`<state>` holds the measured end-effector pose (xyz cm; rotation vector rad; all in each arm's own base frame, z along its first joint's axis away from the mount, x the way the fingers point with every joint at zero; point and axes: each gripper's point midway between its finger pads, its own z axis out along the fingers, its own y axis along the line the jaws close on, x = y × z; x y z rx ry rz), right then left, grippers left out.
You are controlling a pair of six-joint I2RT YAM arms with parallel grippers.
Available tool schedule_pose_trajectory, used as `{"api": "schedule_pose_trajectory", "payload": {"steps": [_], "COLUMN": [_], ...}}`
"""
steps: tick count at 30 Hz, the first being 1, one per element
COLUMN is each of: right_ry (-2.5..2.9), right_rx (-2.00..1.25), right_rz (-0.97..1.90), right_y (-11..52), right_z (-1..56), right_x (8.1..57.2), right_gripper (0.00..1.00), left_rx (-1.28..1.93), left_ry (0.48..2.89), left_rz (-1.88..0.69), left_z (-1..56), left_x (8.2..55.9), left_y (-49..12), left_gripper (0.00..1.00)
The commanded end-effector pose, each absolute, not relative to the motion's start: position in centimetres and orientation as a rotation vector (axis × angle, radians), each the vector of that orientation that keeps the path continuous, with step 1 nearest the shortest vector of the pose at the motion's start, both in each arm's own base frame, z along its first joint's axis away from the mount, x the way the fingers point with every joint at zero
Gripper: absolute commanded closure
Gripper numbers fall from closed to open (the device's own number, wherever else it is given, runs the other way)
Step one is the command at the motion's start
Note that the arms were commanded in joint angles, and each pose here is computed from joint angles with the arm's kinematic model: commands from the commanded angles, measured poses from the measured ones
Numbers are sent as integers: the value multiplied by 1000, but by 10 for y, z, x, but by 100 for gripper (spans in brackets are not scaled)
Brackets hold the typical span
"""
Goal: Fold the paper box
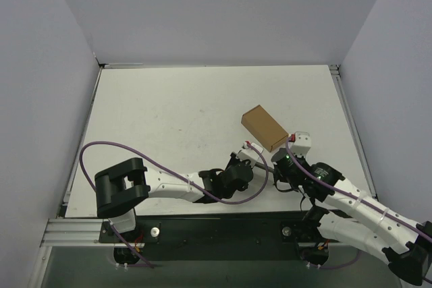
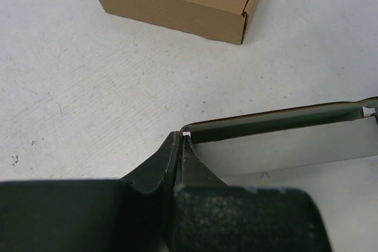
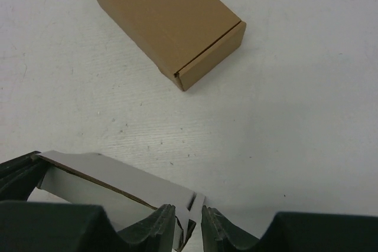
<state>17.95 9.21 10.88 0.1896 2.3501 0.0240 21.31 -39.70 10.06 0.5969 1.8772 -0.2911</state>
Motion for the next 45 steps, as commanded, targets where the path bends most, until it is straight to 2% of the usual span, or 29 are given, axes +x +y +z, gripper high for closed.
{"api": "schedule_pose_trajectory", "payload": {"steps": [1, 5, 12, 17, 20, 23, 25, 29, 40, 43, 45], "right_ry": [2359, 2353, 2344, 2343, 2349, 2364, 2379, 2379, 2327, 2328, 2327], "right_rx": [5, -45, -239, -399, -440, -446, -449, -444, -461, -468, -470], "right_rz": [57, 109, 93, 80, 93, 110, 131, 144, 37, 44, 49], "right_y": [109, 115, 121, 131, 135, 138, 139, 139, 140, 140, 141], "right_z": [116, 117, 118, 114, 109, 103, 96, 88, 84, 84, 84], "right_x": [187, 186, 188, 193, 192, 190, 185, 180, 176, 175, 174], "right_gripper": [75, 76, 68, 68, 71, 81, 92, 100, 100, 100, 100], "left_rx": [871, 876, 880, 878, 878, 878, 876, 870, 871, 871, 869], "left_ry": [2026, 2030, 2030, 2025, 2027, 2031, 2033, 2033, 2043, 2014, 1998], "left_rz": [-129, -121, -120, -125, -123, -124, -124, -137, -121, -133, -144], "left_z": [37, 36, 35, 38, 39, 40, 40, 43, 61, 77, 87], "left_x": [183, 183, 183, 183, 183, 183, 183, 184, 185, 187, 189], "left_y": [-364, -363, -363, -364, -364, -365, -366, -372, -372, -373, -374], "left_gripper": [100, 100, 100, 100, 100, 100, 100, 100, 100, 96, 89]}}
